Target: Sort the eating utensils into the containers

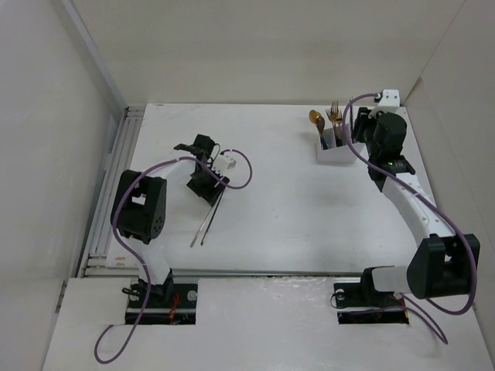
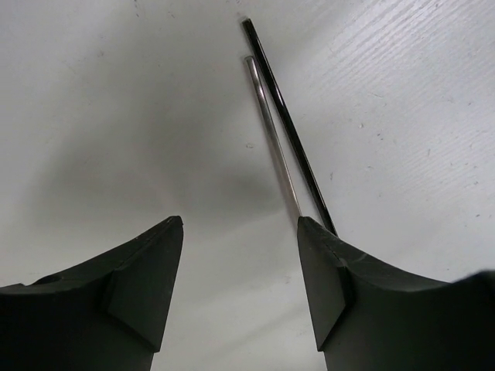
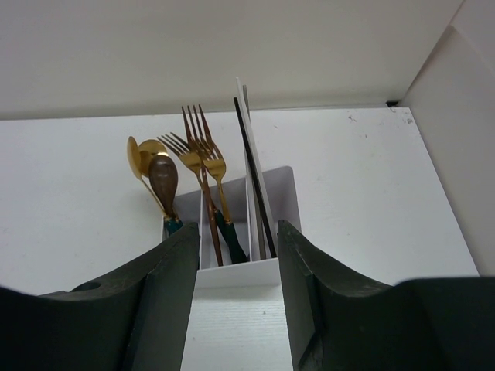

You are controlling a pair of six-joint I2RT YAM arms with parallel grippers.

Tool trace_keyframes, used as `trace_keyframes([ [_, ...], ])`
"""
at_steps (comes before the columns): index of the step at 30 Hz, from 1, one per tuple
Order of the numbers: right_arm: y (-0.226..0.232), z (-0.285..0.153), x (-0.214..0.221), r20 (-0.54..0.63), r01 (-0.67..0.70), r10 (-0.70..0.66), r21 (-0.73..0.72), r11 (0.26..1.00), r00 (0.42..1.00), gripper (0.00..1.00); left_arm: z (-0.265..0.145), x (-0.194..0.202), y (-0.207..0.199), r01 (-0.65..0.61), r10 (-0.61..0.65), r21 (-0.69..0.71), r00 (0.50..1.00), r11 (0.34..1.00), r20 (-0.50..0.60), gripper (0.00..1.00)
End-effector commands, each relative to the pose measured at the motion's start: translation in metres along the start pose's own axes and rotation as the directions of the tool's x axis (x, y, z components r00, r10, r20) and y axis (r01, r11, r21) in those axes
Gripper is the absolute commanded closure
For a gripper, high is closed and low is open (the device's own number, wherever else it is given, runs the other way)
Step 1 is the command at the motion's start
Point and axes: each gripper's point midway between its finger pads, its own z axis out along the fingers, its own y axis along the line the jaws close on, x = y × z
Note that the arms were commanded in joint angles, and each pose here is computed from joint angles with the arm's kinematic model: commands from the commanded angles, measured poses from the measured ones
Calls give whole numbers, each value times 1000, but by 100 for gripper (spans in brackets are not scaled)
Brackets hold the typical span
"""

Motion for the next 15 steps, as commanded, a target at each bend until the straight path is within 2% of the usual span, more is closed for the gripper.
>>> trace_keyframes([
  [1,-1,-8,-18,63,-4,4,0,1000,998,49,1,20,-10,-10,11,9,998,1000,-54,42],
  [8,-2,-5,-14,54,-2,2,9,1000,999,49,11,28,-6,-21,19,-31,997,999,-77,42],
  [15,-2,-3,-11,45,-1,0,9,1000,999,49,28,49,-9,-84,61,-120,981,989,-185,44],
])
